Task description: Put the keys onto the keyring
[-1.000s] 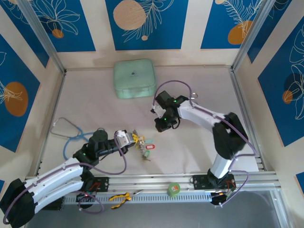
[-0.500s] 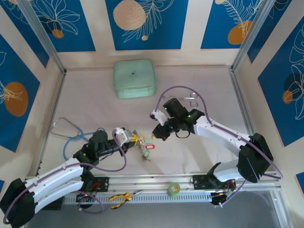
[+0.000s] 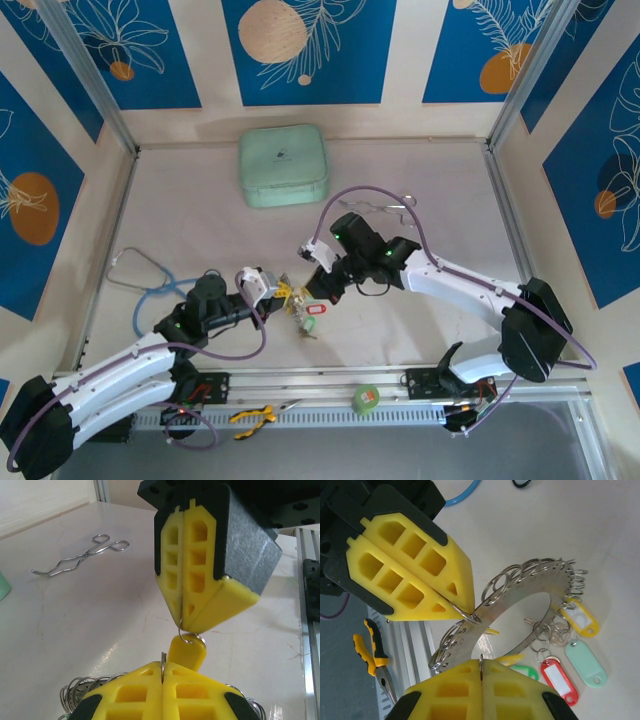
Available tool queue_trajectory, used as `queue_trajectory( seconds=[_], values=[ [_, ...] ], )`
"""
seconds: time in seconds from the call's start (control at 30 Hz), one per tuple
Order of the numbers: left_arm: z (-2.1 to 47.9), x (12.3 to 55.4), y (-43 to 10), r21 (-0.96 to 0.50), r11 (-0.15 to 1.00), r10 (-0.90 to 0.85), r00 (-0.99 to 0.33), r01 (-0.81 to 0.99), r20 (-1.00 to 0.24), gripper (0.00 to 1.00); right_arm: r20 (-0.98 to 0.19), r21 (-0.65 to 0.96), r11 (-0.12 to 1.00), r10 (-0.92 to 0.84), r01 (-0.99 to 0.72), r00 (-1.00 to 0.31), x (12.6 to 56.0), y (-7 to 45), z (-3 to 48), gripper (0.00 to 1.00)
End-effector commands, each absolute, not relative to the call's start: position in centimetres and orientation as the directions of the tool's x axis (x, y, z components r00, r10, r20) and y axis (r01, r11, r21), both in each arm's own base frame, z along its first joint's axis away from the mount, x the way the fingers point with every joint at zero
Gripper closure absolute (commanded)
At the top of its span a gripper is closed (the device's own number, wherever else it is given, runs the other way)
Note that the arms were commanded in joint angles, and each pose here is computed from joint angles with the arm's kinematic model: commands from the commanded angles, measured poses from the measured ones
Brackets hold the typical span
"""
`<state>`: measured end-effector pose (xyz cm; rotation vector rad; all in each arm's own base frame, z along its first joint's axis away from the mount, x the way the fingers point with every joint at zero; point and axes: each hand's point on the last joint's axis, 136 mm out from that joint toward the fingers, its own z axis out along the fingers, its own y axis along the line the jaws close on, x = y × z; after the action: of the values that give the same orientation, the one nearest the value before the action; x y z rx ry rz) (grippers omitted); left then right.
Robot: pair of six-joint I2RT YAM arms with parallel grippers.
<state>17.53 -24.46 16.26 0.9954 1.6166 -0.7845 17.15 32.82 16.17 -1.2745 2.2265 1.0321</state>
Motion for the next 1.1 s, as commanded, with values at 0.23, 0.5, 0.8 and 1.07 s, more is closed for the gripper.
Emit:
queue_trajectory(
  seconds=[0.23,0.5,0.8,1.07],
  values=[
    [16.6,17.1,-24.5,-0.008,0.426,0.203,-0.105,0.905,-0.974,1.0,-0.683,0.396,0.251,-0.562,-0.883,-0.466,17.1,35.2,17.9,1.0],
    [16.6,17.0,-24.6,-0.008,0.423,0.203,-0.104,0.906,-0.974,1.0,-0.69,0.381,0.258,-0.559,-0.888,-0.459,17.4,35.4,17.9,1.0],
    [16.6,17.0,-24.6,-0.009,0.42,0.202,-0.103,0.907,-0.974,1.0,-0.669,0.352,0.332,-0.564,-0.875,-0.483,18.6,35.2,16.9,1.0],
    [16.4,16.9,-24.5,-0.001,0.419,0.209,-0.098,0.908,-0.973,1.0,-0.661,0.375,0.384,-0.528,-0.844,-0.534,19.6,34.8,17.2,1.0]
  ],
)
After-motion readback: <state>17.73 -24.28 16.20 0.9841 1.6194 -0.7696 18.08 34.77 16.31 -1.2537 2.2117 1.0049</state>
